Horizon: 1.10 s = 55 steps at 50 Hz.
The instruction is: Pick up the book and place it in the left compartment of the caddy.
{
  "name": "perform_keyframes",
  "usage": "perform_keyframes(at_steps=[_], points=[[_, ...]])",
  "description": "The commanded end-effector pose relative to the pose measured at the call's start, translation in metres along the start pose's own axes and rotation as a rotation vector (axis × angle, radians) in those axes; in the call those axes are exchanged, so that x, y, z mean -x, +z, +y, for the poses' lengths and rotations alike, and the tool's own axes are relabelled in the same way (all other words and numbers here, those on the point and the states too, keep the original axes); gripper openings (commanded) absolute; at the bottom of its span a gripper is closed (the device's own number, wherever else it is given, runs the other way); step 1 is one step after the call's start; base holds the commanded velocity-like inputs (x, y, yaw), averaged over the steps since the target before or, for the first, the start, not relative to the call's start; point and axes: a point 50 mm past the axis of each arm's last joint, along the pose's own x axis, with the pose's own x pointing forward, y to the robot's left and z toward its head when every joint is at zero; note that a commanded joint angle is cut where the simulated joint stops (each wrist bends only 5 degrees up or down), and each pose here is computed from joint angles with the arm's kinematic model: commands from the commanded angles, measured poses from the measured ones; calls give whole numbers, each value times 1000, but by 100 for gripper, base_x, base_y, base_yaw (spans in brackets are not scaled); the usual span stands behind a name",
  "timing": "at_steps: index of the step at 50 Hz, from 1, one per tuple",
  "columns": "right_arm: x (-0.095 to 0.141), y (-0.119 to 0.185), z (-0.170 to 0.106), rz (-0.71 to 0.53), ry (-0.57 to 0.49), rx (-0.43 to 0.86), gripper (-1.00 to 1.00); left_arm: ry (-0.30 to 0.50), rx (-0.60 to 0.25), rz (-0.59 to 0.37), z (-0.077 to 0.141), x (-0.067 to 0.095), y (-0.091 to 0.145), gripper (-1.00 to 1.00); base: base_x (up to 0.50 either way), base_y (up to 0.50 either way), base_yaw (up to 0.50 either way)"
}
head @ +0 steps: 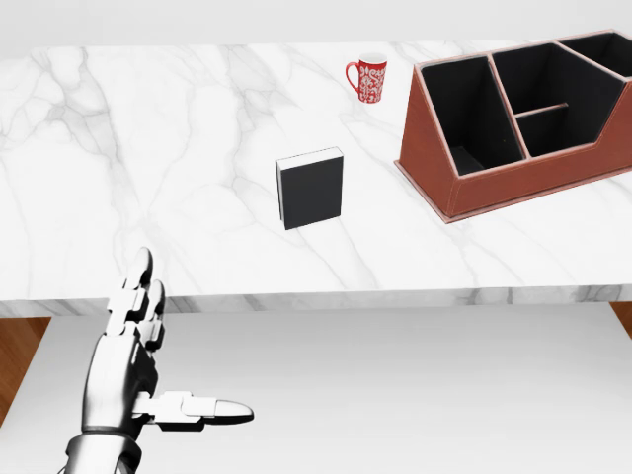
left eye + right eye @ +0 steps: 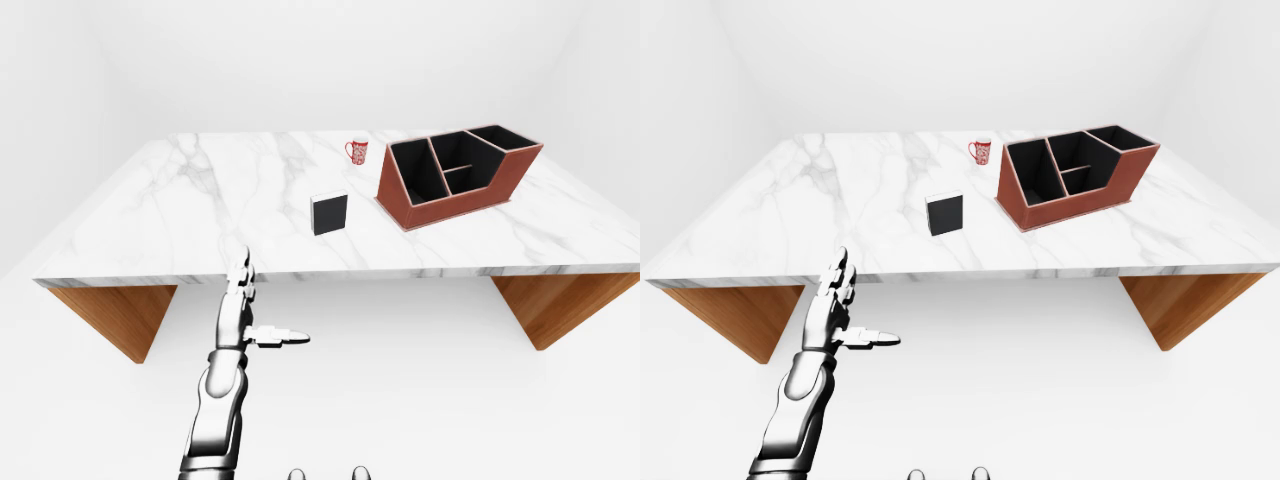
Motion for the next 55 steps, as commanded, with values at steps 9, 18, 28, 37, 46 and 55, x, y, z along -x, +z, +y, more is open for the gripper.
perform_keyframes(at_steps=[9,18,28,37,46,55], points=[[1,0,-1,3,5,-5,100,6,-2,3,0,0,-1,100,0,0,0],[1,0,0,0,12,-3,100,5,-3,5,0,0,-1,100,0,0,0],[2,0,1,-3,29,-3,100,-3,-9,11,0,-1,-3,100,0,0,0],[3,0,1,0,34,0,100,-5,-11,17,-1,-1,-4,100,0,0,0],[4,1,1,-7,38,3,100,-8,-12,11,-1,0,-3,100,0,0,0],[4,-1,1,1,39,3,100,-5,-13,8,-1,0,-2,100,0,0,9]])
